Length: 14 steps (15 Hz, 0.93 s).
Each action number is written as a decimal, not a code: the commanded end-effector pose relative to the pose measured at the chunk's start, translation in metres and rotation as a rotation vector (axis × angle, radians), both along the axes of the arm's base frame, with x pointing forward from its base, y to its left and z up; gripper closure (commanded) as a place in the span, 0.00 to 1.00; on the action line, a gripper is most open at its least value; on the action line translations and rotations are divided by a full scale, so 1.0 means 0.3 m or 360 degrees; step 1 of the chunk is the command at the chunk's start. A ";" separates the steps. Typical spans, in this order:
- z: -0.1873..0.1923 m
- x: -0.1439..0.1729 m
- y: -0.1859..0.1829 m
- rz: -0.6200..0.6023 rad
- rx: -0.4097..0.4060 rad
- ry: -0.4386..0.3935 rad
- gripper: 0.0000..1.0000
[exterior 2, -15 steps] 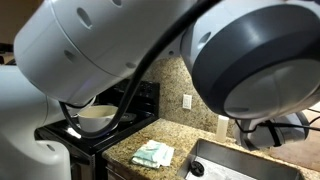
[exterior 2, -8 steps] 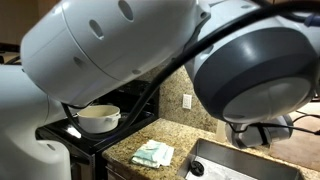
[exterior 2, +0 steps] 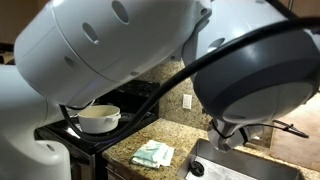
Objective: Turn the tap nozzle to the left
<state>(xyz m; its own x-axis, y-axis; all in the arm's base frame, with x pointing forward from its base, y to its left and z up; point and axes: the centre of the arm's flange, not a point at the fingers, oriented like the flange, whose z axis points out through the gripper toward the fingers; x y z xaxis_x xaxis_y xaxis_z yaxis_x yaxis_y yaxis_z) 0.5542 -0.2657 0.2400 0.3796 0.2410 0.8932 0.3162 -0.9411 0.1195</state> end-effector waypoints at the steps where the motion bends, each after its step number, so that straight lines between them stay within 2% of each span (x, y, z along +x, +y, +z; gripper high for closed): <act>1: 0.076 0.008 -0.089 0.0114 0.0056 0.0030 0.00; 6: 0.145 -0.075 -0.092 -0.0004 0.0001 0.0009 0.00; 14: 0.206 -0.235 -0.317 -0.0257 -0.0073 -0.0006 0.00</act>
